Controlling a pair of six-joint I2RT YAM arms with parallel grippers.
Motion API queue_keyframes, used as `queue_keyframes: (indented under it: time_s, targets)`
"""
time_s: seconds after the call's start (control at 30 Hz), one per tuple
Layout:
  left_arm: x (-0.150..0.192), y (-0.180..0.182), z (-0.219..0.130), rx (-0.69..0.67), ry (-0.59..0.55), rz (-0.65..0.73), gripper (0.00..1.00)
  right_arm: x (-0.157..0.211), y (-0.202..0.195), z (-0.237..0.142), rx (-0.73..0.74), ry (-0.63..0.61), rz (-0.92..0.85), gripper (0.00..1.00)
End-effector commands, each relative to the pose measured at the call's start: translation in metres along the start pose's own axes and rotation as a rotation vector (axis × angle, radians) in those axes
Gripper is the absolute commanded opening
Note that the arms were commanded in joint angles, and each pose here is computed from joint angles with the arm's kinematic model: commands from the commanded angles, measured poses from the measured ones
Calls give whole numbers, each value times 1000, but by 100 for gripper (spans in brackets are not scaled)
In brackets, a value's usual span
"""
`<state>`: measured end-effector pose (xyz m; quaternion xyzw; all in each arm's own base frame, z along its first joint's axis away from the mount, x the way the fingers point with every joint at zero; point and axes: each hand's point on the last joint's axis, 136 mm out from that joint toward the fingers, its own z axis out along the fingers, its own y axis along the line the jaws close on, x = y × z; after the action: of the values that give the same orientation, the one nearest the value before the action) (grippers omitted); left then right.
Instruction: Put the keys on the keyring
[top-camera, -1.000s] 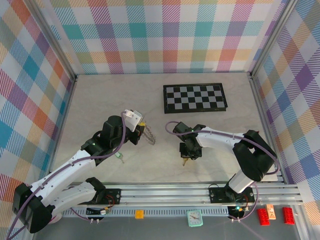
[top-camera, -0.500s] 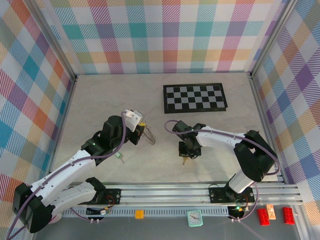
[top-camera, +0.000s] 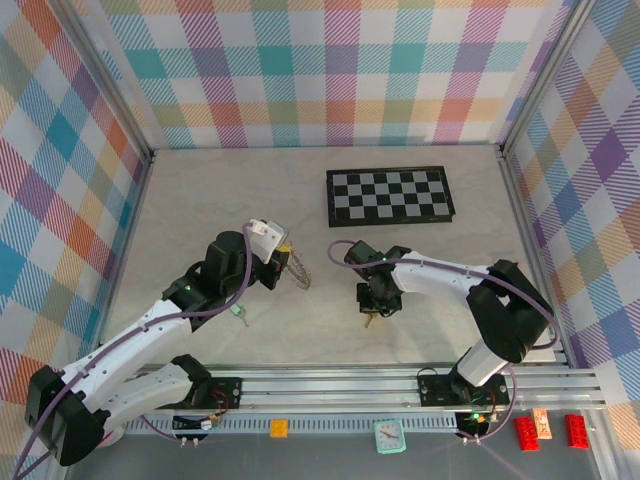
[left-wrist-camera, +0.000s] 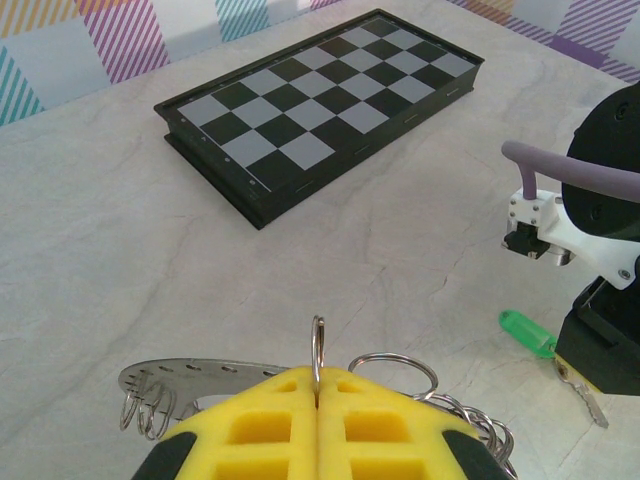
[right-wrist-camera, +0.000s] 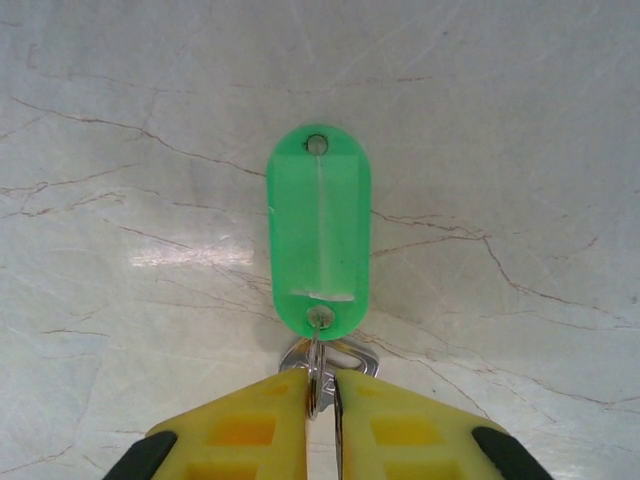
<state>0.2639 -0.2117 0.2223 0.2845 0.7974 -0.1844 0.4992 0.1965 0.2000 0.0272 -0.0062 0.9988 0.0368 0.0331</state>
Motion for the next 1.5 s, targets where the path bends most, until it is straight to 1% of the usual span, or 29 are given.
queue_keyframes:
  time_s: [0.0,0.47,0.7,0.87,0.97,1.07,1.17,1.23,1.33,1.4,1.47]
  targets:
    - [-8,-4,-2,10,-25,25,0,-4,-2,-2,26,-1,-5,15]
    - [-8,-4,-2,10,-25,27,0,-5,-2,1,42,3,-13,13]
    - [-8,-4,-2,10,-23,27,0,-6,-3,-6,38,-14,-9,5]
    - [-10,-7,-3,29,-23,28,0,-13,1,-23,-2,-67,-28,0]
    - [-12,-14,-5,66,-16,42,0,-22,13,-44,-99,-164,-84,0]
    - [-14,-25,-8,128,-6,58,0,-32,29,-73,-223,-290,-187,0]
    - [-16,-38,-13,197,-7,61,0,-36,45,-104,-337,-406,-326,0]
    - [-15,-51,-18,270,8,64,0,-36,58,-125,-417,-488,-427,0]
    - [-12,-80,-30,439,21,75,0,-33,74,-152,-511,-587,-586,0]
    - [-8,-91,-33,495,30,69,0,-31,82,-165,-551,-642,-667,0]
    - [-4,-95,-33,508,42,69,0,-30,87,-175,-574,-692,-736,0]
